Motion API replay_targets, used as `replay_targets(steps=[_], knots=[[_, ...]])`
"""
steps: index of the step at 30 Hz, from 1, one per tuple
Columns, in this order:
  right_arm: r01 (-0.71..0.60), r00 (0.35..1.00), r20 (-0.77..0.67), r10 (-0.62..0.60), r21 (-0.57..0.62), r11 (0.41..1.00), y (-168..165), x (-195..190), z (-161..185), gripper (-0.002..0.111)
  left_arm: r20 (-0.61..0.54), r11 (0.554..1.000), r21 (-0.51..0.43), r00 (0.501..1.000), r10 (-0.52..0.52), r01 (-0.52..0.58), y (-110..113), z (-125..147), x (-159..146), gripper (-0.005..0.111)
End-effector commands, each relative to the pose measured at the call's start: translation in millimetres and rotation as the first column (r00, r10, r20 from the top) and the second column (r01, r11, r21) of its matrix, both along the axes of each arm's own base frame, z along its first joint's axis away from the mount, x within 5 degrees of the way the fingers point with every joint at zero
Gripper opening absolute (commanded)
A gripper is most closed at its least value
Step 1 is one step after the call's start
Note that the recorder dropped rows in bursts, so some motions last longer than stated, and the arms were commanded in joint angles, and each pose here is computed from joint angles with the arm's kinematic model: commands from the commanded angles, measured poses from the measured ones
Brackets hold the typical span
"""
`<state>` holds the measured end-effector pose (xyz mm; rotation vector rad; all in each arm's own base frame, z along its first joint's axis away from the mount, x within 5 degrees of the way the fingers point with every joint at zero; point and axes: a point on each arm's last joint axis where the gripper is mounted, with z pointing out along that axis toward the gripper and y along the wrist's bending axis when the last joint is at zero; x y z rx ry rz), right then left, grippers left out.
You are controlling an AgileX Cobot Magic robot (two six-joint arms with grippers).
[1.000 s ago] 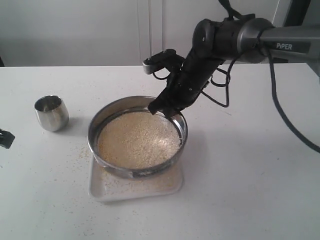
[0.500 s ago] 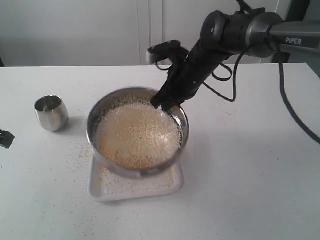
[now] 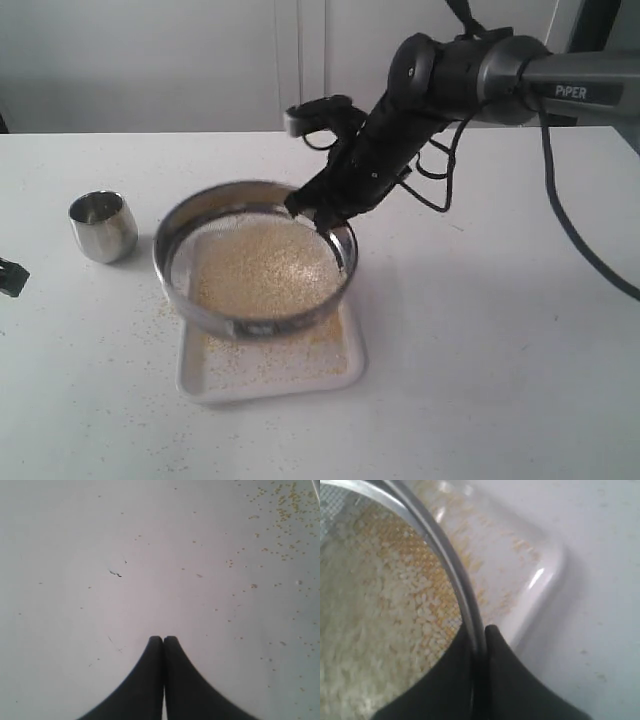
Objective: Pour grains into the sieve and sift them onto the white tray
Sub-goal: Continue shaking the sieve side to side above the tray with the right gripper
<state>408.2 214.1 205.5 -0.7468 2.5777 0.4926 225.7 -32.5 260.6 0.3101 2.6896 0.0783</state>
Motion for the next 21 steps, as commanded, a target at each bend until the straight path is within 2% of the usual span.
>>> replay_targets(steps=[1, 2, 3, 4, 5, 7, 8, 9, 10, 11, 13, 15, 16, 17, 18, 19, 20, 21], knots=[[0.005, 0.999, 0.049, -0.009, 0.092, 0.996, 4.5, 2.4, 15.3, 0.0, -0.007, 1.0, 0.0, 1.0, -0.003, 0.003, -0.9, 0.0, -3.4, 0.0], [-0.203, 0.978, 0.064, 0.2, 0.034, 0.979, 9.9, -7.9, 13.2, 0.0, -0.007, 1.0, 0.0, 1.0, -0.003, 0.003, -0.9, 0.0, -3.4, 0.0], [-0.396, 0.915, 0.073, 0.397, -0.029, 0.918, 11.8, -16.7, 10.9, 0.0, -0.007, 1.0, 0.0, 1.0, -0.003, 0.003, -0.9, 0.0, -3.4, 0.0], [-0.471, 0.879, 0.063, 0.473, -0.053, 0.881, 12.3, -21.2, 9.7, 0.0, -0.007, 1.0, 0.0, 1.0, -0.003, 0.003, -0.9, 0.0, -3.4, 0.0], [-0.458, 0.886, 0.054, 0.461, -0.065, 0.887, 11.0, -20.6, 9.0, 0.0, -0.007, 1.0, 0.0, 1.0, -0.003, 0.003, -0.9, 0.0, -3.4, 0.0], [-0.247, 0.963, 0.096, 0.252, -0.062, 0.967, 4.3, -5.9, 10.5, 0.0, -0.007, 1.0, 0.0, 1.0, -0.003, 0.003, -0.9, 0.0, -3.4, 0.0], [-0.066, 0.994, 0.091, 0.066, -0.009, 0.998, -0.2, 2.4, 12.3, 0.0, -0.007, 1.0, 0.0, 1.0, -0.003, 0.003, -0.9, 0.0, -3.4, 0.0], [0.109, 0.993, 0.044, -0.112, 0.067, 0.992, -2.9, 7.5, 14.0, 0.0, -0.007, 1.0, 0.0, 1.0, -0.003, 0.003, -0.9, 0.0, -3.4, 0.0], [0.175, 0.984, 0.01, -0.177, 0.105, 0.979, -2.0, 8.1, 14.8, 0.0, -0.007, 1.0, 0.0, 1.0, -0.003, 0.003, -0.9, 0.0, -3.4, 0.0], [0.122, 0.992, 0.025, -0.125, 0.104, 0.987, 1.0, 6.3, 15.2, 0.0, -0.007, 1.0, 0.0, 1.0, -0.003, 0.003, -0.9, 0.0, -3.4, 0.0], [-0.178, 0.981, 0.081, 0.176, 0.022, 0.984, 13.2, -7.4, 13.2, 0.0, -0.007, 1.0, 0.0, 1.0, -0.003, 0.003, -0.9, 0.0, -3.4, 0.0], [-0.408, 0.903, 0.105, 0.416, -0.09, 0.908, 14.7, -16.1, 9.8, 0.0, -0.007, 1.0, 0.0, 1.0, -0.003, 0.003, -0.9, 0.0, -3.4, 0.0], [-0.382, 0.914, 0.1, 0.394, -0.116, 0.917, 12.2, -14.4, 8.9, 0.0, -0.007, 1.0, 0.0, 1.0, -0.003, 0.003, -0.9, 0.0, -3.4, 0.0], [-0.285, 0.948, 0.114, 0.298, -0.117, 0.951, 9.5, -8.9, 9.3, 0.0, -0.007, 1.0, 0.0, 1.0, -0.003, 0.003, -0.9, 0.0, -3.4, 0.0], [-0.114, 0.986, 0.11, 0.123, -0.082, 0.99, 4.1, -1.4, 10.3, 0.0, -0.007, 1.0, 0.0, 1.0, -0.003, 0.003, -0.9, 0.0, -3.4, 0.0], [0.06, 0.995, 0.079, -0.058, -0.024, 0.998, 1.0, 3.4, 11.3, 0.0, -0.007, 1.0, 0.0, 1.0, -0.003, 0.003, -0.9, 0.0, -3.4, 0.0], [0.159, 0.986, 0.042, -0.159, 0.017, 0.987, 0.2, 4.8, 11.8, 0.0, -0.007, 1.0, 0.0, 1.0, -0.003, 0.003, -0.9, 0.0, -3.4, 0.0], [0.163, 0.986, 0.034, -0.163, 0.03, 0.986, 1.8, 4.1, 12.1, 0.0, -0.007, 1.0, 0.0, 1.0, -0.003, 0.003, -0.9, 0.0, -3.4, 0.0]])
